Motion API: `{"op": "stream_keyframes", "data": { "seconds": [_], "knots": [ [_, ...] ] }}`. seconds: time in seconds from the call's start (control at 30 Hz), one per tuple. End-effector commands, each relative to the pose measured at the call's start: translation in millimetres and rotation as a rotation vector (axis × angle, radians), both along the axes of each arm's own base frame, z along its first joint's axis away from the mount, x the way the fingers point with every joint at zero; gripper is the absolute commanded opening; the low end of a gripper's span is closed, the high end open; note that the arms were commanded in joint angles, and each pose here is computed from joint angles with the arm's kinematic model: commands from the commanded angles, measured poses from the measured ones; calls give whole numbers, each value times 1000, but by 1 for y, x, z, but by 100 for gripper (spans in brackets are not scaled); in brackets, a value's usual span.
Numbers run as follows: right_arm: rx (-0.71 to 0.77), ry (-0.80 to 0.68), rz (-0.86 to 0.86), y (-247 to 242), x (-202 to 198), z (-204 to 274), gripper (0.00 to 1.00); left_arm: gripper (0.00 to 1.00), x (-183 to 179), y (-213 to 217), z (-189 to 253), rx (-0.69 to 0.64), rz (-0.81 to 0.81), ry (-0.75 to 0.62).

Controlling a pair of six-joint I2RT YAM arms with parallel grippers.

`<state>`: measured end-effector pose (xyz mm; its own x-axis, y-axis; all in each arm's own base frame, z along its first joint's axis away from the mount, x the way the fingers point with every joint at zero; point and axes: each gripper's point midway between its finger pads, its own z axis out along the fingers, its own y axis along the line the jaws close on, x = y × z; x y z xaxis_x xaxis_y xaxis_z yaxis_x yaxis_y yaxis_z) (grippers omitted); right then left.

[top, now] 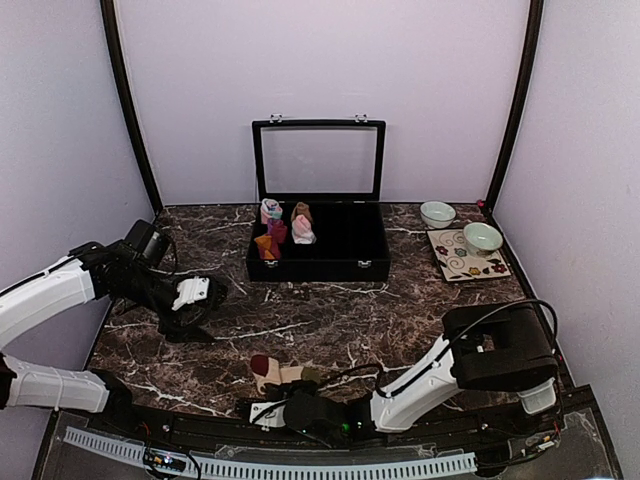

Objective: Roll the socks
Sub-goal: Place the sock at the center of the board, then pass from the right arm to the left

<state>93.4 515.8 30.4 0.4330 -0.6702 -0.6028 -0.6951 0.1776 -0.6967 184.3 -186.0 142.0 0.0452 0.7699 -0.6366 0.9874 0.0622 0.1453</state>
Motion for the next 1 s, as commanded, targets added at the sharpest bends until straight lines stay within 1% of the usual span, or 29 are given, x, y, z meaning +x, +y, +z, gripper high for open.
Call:
{"op": "stream_keyframes", "data": {
  "seconds": [0.0,0.13,0.23,0.37,0.47,0.53,0.6,0.7,0.9,0.97],
  "knots": [
    [-54,211,-46,-33,-13,-29,0,71,-24,-26,1,-41,-165,84],
    [-16,444,-130,-59,-24,-37,0,69,-44,-48,-8,-7,-302,95],
    [5,575,-181,-73,-32,-43,0,67,-49,-57,-14,15,-340,131],
    [3,677,-201,-91,-39,-53,0,60,-55,-63,-21,48,-352,199],
    [-15,702,-198,-102,-40,-64,0,56,-58,-65,-28,60,-333,283],
    [-13,720,-190,-106,-38,-68,0,56,-63,-67,-31,47,-342,317],
    [-9,745,-181,-109,-35,-70,0,57,-64,-72,-30,23,-357,306],
    [10,769,-216,-118,-27,-71,0,57,-67,-84,-29,13,-399,265],
    [118,852,-341,-144,-18,-72,0,58,-77,-93,-44,75,-522,167],
    [158,890,-376,-150,-16,-73,0,58,-81,-98,-49,100,-565,115]
  ]
}}
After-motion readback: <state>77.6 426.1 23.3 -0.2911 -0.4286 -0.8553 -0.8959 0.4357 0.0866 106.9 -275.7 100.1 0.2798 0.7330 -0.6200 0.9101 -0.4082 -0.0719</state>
